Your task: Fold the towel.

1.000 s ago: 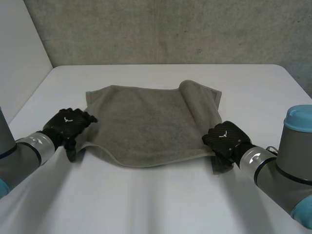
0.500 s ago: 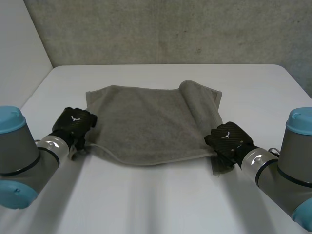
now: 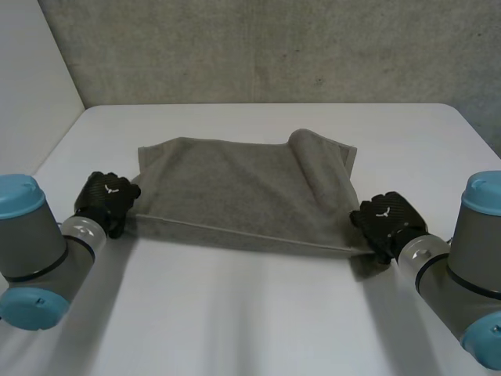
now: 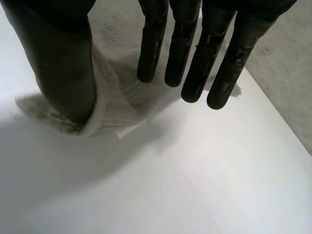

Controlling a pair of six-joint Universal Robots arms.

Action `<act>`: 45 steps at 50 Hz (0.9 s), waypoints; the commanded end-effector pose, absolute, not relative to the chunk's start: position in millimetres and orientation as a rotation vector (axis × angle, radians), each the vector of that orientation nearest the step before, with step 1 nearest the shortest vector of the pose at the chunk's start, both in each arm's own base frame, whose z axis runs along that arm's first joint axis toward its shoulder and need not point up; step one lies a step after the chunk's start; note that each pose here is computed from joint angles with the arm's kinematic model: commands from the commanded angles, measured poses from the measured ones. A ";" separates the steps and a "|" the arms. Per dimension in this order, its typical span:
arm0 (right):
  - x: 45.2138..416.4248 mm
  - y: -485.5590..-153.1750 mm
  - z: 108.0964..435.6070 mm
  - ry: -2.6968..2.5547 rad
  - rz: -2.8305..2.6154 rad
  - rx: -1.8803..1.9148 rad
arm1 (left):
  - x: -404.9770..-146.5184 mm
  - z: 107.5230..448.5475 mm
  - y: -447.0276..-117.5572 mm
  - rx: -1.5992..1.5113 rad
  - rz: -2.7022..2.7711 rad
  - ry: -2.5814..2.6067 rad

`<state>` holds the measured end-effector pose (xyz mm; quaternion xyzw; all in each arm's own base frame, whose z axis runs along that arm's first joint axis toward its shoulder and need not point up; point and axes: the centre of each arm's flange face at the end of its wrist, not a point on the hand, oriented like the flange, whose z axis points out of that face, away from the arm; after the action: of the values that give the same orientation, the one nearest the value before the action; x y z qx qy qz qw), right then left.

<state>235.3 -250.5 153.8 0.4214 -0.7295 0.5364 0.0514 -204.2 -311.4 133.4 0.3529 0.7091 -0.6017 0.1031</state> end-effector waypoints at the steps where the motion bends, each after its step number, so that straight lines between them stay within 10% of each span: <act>1: 232.5 -253.2 156.7 -2.208 1.622 1.233 | -202.7 135.6 -310.8 0.997 -1.790 2.117; 45: 237.6 -260.7 142.8 -2.432 1.705 1.041 | -200.4 167.8 -310.8 0.833 -1.944 2.160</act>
<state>237.4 -258.0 140.2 0.3326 -0.7791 0.5312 -0.0103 -201.9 -309.9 167.3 0.2768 0.7128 -0.6419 0.0580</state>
